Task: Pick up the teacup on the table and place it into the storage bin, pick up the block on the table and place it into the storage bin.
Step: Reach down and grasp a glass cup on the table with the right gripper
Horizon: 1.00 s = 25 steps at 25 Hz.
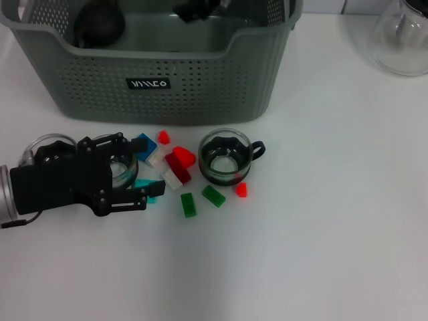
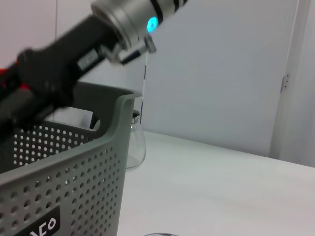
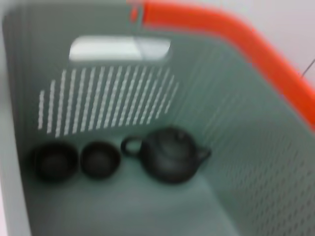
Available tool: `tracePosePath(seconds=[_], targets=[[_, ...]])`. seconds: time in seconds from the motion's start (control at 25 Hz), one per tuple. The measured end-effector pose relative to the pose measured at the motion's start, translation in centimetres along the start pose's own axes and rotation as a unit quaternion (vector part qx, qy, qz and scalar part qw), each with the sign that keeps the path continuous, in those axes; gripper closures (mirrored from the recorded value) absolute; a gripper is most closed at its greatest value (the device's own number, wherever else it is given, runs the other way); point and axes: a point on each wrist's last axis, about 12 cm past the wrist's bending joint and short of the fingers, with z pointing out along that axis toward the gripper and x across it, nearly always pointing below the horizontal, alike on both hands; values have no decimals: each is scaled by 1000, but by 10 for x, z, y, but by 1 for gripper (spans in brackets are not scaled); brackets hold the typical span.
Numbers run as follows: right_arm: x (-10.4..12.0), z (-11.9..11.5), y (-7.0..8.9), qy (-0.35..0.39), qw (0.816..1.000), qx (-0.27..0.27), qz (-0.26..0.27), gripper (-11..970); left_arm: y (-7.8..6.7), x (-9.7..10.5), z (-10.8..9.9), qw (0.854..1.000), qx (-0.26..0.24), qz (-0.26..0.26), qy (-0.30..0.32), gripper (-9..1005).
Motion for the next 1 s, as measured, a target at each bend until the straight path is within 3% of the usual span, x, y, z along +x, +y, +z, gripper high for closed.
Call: tracePosePath(seconds=[0.24, 0.44, 0.56, 0.72, 0.92, 1.0], targets=[[-29, -54, -8, -100, 995, 14, 11, 362, 0, 0, -1, 1000, 1, 2, 0, 156], [-36, -112, 8, -181, 983, -28, 13, 298, -1, 1, -3, 1000, 0, 0, 0, 155], [-28, -141, 22, -209, 976, -60, 1, 264, -1, 2, -3, 1000, -3, -1, 2, 155], [-8, -167, 44, -218, 966, -135, -18, 108, -2, 3, -5, 1000, -4, -2, 3, 155], [27, -175, 58, -185, 953, -238, -33, 31, -3, 5, -7, 1000, -5, 1, 7, 155], [33, -173, 60, -174, 951, -252, -34, 24, -3, 6, -7, 1000, -5, 4, 7, 155]])
